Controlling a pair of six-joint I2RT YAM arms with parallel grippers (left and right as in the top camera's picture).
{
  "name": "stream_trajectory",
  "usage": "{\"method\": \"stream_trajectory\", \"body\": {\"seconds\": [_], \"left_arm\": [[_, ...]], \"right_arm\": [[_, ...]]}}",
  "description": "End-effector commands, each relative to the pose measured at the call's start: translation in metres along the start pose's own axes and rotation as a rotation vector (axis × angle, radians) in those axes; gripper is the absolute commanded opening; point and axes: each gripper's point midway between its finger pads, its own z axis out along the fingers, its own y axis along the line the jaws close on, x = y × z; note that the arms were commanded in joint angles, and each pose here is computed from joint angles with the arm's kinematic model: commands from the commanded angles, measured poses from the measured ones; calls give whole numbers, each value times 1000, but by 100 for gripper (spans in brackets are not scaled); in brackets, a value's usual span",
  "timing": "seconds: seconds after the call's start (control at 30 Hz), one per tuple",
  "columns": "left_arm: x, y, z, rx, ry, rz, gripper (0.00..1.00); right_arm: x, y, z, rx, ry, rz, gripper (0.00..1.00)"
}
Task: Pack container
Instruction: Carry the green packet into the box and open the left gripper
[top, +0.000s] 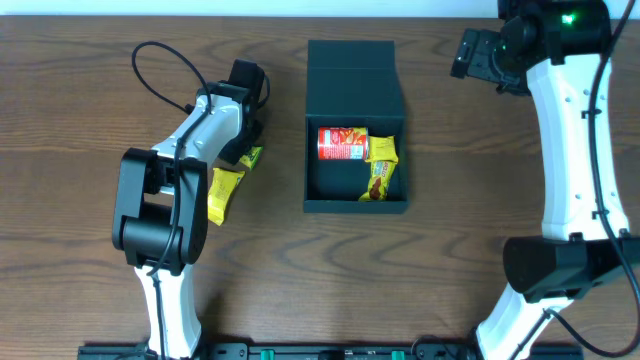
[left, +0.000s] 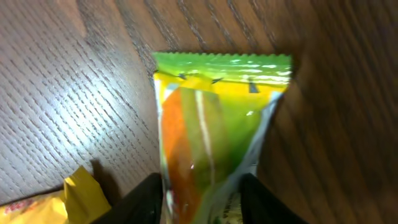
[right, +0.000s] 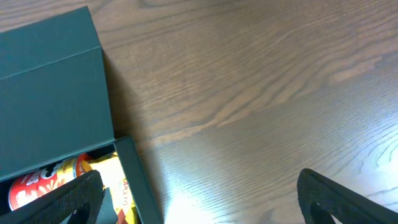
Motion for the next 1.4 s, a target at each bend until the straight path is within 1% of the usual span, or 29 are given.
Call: {"method": "stream_trajectory", "body": {"seconds": [0.0,0.17,0.2,0.5,0.63,0.73,0.9,1.1,1.23,1.37], "left_arm": [[0,4,7,-18,4,-4,36],[0,4,6,-17,3,-4,15],[0,4,6,-17,3,-4,13],[2,1,4,1,21,7,11],[2,-15,-5,57,44,113,8],[-2,-24,-13,87,41,203,7],[-10,-32,-33,97,27,387,7],[-15,-33,-58,83,35,533,7],[-10,-34,-76,73,47,623,7],[5,-44,-97,88,48,724,7]], "right_arm": [[-4,-2,-6,-6,-19,4,99],[-4,-3,-6,-6,-20,4,99],[-4,-2,-6,-6,-20,4,99],[-6,-2,-6,-8,-24,5,99],[-8,-1,-7,-12,-34,8,99],[-9,0,-7,-14,-39,9,99],[-10,0,-7,-15,-40,10,99],[-13,1,-7,-20,-54,13,99],[-18,3,-7,-30,-75,18,99],[-25,6,-8,-41,-100,25,99]]}}
